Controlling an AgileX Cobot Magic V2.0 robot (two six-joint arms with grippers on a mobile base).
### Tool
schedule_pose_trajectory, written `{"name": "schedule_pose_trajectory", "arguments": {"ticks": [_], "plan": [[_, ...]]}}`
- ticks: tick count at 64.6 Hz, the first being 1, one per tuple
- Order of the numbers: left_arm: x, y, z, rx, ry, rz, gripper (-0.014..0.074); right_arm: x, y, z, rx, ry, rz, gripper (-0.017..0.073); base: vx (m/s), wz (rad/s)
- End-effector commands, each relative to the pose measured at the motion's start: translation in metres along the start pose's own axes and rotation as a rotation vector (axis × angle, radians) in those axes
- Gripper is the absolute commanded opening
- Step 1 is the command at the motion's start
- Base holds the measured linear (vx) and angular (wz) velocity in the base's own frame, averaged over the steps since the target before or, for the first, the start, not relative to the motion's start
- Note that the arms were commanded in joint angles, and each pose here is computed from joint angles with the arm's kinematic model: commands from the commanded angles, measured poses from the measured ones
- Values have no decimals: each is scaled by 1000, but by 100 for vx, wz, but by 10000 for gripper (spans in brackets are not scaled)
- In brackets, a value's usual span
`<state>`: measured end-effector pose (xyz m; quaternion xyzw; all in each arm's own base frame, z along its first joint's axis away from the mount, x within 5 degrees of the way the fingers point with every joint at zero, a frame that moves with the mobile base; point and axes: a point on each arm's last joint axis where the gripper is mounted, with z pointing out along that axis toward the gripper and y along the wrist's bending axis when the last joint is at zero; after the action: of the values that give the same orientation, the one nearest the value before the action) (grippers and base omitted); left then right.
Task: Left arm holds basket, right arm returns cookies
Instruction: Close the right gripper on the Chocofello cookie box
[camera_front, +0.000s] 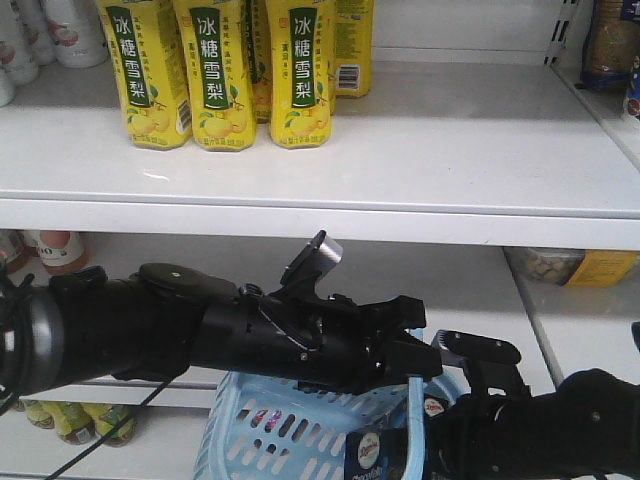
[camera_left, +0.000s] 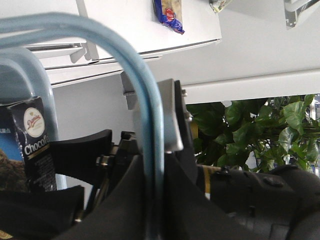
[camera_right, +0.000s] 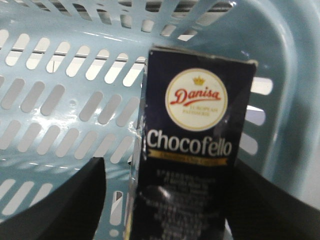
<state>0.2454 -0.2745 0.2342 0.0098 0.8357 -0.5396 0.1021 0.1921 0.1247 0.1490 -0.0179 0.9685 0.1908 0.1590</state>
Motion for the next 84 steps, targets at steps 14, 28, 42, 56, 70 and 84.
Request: {"name": "schedule_pose_trajectory", "arguments": {"ticks": [14, 28, 42, 56, 70, 84], "plan": [[-5, -30, -14, 107, -53, 27, -6, -20, 11, 12, -46, -17, -2, 470, 0, 0], [-5, -30, -14, 107, -53, 27, -6, -20, 11, 15, -47, -11, -10, 397, 0, 0], [-5, -30, -14, 107, -53, 27, -6, -20, 11, 15, -47, -11, -11, 258, 0, 0], [-5, -30, -14, 107, -53, 27, -6, -20, 11, 15, -48, -6, -5, 194, 0, 0], [-5, -30, -14, 107, -53, 27, -6, -17, 9, 8, -49, -42, 12, 196, 0, 0], [-5, -30, -14, 107, -53, 27, -6, -13, 8, -9, -62, -111, 4, 196, 0, 0]]}}
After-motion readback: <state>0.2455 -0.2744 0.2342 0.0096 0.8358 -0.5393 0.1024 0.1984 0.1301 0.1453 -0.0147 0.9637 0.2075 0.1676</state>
